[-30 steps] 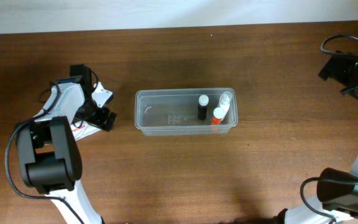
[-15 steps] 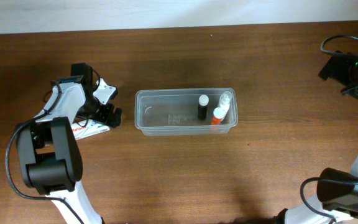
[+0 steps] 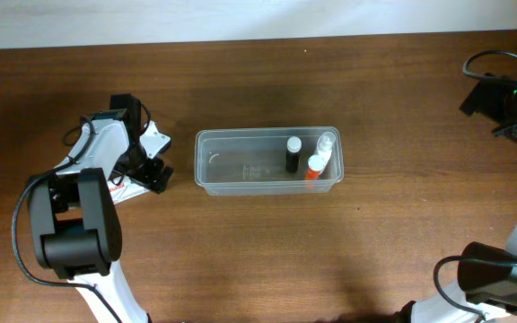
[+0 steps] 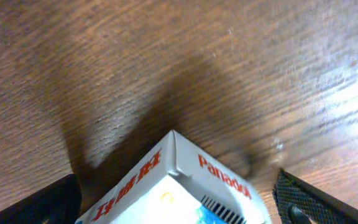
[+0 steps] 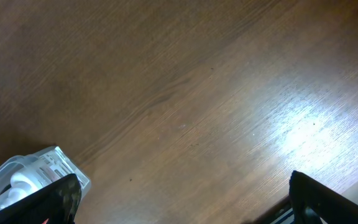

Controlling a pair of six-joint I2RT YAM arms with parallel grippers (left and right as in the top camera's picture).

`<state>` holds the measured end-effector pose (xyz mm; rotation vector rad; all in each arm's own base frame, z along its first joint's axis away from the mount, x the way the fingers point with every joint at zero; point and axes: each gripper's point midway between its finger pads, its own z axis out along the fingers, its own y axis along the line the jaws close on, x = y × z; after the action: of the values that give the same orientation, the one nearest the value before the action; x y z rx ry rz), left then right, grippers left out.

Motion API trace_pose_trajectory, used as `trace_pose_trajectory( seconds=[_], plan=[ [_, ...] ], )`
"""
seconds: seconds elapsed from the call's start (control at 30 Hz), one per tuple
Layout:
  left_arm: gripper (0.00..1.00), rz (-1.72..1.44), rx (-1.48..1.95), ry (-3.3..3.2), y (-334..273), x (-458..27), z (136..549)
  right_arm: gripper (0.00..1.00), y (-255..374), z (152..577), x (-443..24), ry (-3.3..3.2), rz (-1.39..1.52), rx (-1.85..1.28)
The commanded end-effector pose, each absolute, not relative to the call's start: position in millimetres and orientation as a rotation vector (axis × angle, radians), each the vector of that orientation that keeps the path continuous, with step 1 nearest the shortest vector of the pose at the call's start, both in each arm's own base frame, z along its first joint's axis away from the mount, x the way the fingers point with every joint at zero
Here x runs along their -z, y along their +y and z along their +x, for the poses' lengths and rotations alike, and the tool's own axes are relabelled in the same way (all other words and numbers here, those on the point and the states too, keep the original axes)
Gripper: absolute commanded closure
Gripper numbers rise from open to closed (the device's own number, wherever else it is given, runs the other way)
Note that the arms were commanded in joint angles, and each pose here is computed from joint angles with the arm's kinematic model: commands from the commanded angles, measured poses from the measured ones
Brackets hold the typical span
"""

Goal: Pack container
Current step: 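Close the left gripper on the Panadol box end and lift it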

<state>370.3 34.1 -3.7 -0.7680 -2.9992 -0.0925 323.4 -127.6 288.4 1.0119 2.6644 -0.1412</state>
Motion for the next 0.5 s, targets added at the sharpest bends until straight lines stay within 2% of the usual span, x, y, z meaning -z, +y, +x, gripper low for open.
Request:
trace_pose_trajectory(
  seconds=[0.0,0.2,0.27,0.3,0.33,0.47],
  plan=[
    [0.01,-0.95,0.164,-2.756,56.0,35.2,336.8,0.02,-129.9,318.2,-299.2,2.629,1.015,0.156],
    [0.01,-1.1,0.144,-2.687,56.3,34.9,335.3,0.02,-129.9,318.2,-299.2,2.629,1.015,0.156],
    [0.11,-1.12,0.137,-2.68,55.7,35.0,335.6,0.02,-129.9,318.2,-299.2,2.629,1.015,0.156],
    [0.22,-1.123,0.137,-2.681,55.6,35.1,335.9,0.02,-129.9,318.2,-299.2,2.629,1.015,0.156],
    [0.28,-1.123,0.139,-2.683,55.6,35.2,336.5,0.02,-129.9,318.2,-299.2,2.629,1.015,0.156],
    [0.49,-1.127,0.122,-2.707,52.3,36.4,340.2,0.02,-129.9,318.2,-299.2,2.629,1.015,0.156]
  ],
)
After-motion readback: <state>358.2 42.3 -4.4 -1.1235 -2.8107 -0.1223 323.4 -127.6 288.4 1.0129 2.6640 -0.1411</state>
